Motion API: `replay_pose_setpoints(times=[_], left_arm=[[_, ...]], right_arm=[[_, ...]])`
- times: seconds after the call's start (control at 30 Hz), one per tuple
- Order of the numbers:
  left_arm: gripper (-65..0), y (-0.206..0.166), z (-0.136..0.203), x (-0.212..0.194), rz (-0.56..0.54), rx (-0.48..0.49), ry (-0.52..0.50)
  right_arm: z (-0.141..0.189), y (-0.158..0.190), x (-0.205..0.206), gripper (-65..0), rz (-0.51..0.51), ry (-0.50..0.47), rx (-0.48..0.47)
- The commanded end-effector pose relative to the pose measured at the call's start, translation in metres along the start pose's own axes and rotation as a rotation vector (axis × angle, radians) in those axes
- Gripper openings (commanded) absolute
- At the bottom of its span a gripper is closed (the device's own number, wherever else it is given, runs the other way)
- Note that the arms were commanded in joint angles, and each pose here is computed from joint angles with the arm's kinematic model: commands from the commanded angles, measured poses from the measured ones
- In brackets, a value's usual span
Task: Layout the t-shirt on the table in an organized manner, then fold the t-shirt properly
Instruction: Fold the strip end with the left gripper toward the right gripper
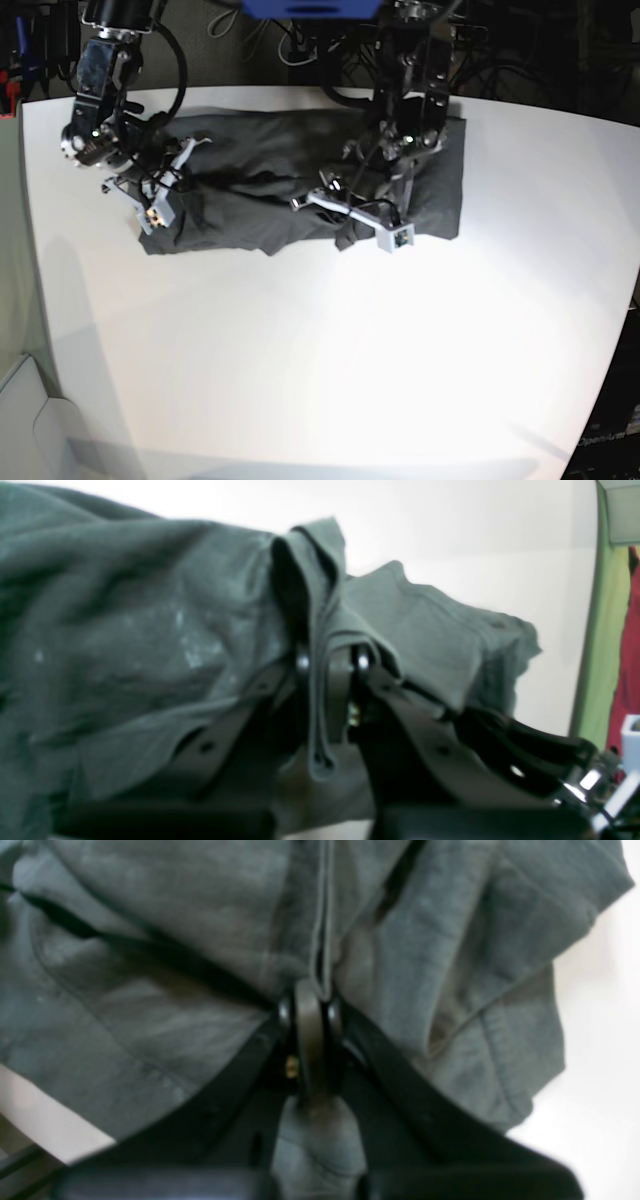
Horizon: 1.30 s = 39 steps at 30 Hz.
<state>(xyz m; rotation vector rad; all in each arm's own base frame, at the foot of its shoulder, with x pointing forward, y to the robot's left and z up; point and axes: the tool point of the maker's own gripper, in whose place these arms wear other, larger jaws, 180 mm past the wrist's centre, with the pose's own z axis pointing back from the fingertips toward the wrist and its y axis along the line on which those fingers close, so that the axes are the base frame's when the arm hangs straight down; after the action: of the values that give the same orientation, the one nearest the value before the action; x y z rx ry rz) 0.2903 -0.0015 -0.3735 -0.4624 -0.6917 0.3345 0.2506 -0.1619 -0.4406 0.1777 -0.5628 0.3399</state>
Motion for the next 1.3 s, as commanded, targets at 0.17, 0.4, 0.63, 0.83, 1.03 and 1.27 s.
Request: replay_pose_setpoints(times=[0.17, 0.4, 0.63, 0.83, 1.03, 1.27], left_arm=[[-64.8, -0.024, -0.012, 0.0, -0.02, -0.053, -0.001], [-64.8, -0.057, -0.013, -0.007, -0.08, -0.114, 0.019], [-64.8, -0.048, -0.014, -0.009, -0.03, -0.06, 0.028], [-64.4, -0.049, -0.014, -0.012, -0.035, -0.062, 0.041], [-48.1, -0.056, -0.013, -0.023, -0.052, -0.076, 0.158], [-24.2, -0.058, -0.009, -0.022, -0.046, -0.093, 0.162]], right_arm=[[0.002, -0.012, -0.054, -65.0, 0.026, 0.244, -0.061], [0.001, -0.011, -0.052, -65.0, 0.026, 0.24, -0.061], [0.001, -0.012, -0.052, -65.0, 0.026, 0.241, -0.062], [0.001, -0.012, -0.052, -65.0, 0.027, 0.239, -0.063], [0.001, -0.012, -0.052, -65.0, 0.027, 0.239, -0.063], [0.001, -0.012, -0.051, -61.0, 0.027, 0.238, -0.064]])
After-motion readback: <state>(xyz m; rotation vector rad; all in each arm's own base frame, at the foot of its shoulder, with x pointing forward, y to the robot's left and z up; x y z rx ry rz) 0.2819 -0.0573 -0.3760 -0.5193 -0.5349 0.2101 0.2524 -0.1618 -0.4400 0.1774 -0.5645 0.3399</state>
